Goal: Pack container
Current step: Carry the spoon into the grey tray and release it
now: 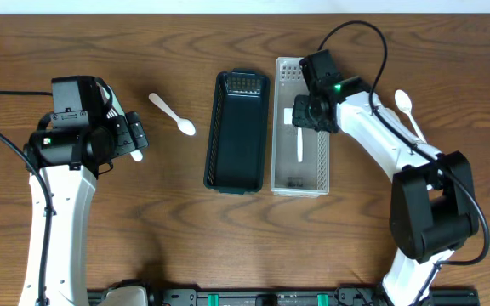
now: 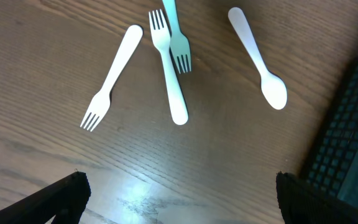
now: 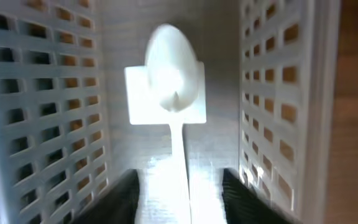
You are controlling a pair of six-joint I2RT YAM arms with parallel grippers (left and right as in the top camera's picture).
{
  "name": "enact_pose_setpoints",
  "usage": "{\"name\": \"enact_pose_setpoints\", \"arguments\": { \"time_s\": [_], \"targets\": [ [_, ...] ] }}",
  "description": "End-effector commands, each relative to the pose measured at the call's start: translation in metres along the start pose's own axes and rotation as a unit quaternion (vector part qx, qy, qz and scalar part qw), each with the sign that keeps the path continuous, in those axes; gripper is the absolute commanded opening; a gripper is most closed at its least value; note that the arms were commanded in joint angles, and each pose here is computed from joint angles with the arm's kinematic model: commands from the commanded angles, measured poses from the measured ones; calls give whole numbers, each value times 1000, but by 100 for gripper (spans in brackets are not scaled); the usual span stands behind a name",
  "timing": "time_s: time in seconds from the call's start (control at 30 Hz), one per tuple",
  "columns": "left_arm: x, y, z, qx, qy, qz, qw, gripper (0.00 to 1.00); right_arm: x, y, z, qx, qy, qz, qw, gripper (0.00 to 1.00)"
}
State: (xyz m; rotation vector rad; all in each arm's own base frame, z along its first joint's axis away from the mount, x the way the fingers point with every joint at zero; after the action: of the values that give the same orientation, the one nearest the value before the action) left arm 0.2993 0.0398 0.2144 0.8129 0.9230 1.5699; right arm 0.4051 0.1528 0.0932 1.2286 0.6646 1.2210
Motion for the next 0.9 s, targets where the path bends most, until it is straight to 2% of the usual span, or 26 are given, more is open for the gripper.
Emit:
{"name": "enact_pose_setpoints", "arguments": {
  "time_s": [0.0, 0.13, 0.3, 0.43, 0.53, 0.6, 0.67, 0.77, 0.8, 0.87],
  "targets": [
    [2, 1, 3, -2, -2, 3, 1000, 98, 14, 48, 30, -64, 30, 42, 997, 59],
    [2, 1, 3, -2, -2, 3, 1000, 98, 1, 97, 60, -137, 22, 45, 989, 66],
    [2, 1, 3, -2, -2, 3, 1000, 98, -71, 128, 96, -202, -36, -47, 978, 70],
    [2, 1, 3, -2, -2, 3, 1000, 98, -136, 102, 105, -161, -8, -118, 980, 70],
    [2, 1, 3, -2, -2, 3, 1000, 98, -179, 70, 106, -108, 33, -154, 982, 62],
    [2, 1, 3, -2, -2, 3, 1000, 98, -199, 46, 106, -69, 74, -148, 984, 64],
    [2, 1, 3, -2, -2, 3, 1000, 98, -210, 23, 104, -39, 122, -120, 985, 71],
    [2, 1, 3, -2, -2, 3, 1000, 98, -219, -3, 102, -15, 168, -79, 982, 71],
    [2, 1, 3, -2, -2, 3, 1000, 98, -222, -8, 103, -13, 175, -78, 981, 68],
    [2, 1, 3, -2, -2, 3, 1000, 98, -229, -17, 107, -17, 175, -81, 981, 69]
  ]
}}
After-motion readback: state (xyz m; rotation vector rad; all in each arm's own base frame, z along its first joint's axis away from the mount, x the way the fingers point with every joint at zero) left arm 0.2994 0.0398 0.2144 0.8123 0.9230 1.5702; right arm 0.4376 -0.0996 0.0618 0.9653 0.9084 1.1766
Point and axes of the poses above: each gripper's point midway between its finger pads, its own y axis back along the fingers, its own x axis along the line the jaws close on, z = x × y, the point moved 3 cm from there along y, back along the fingers, and after that the axes turned 10 degrees about -y, right-handed, at the moved point
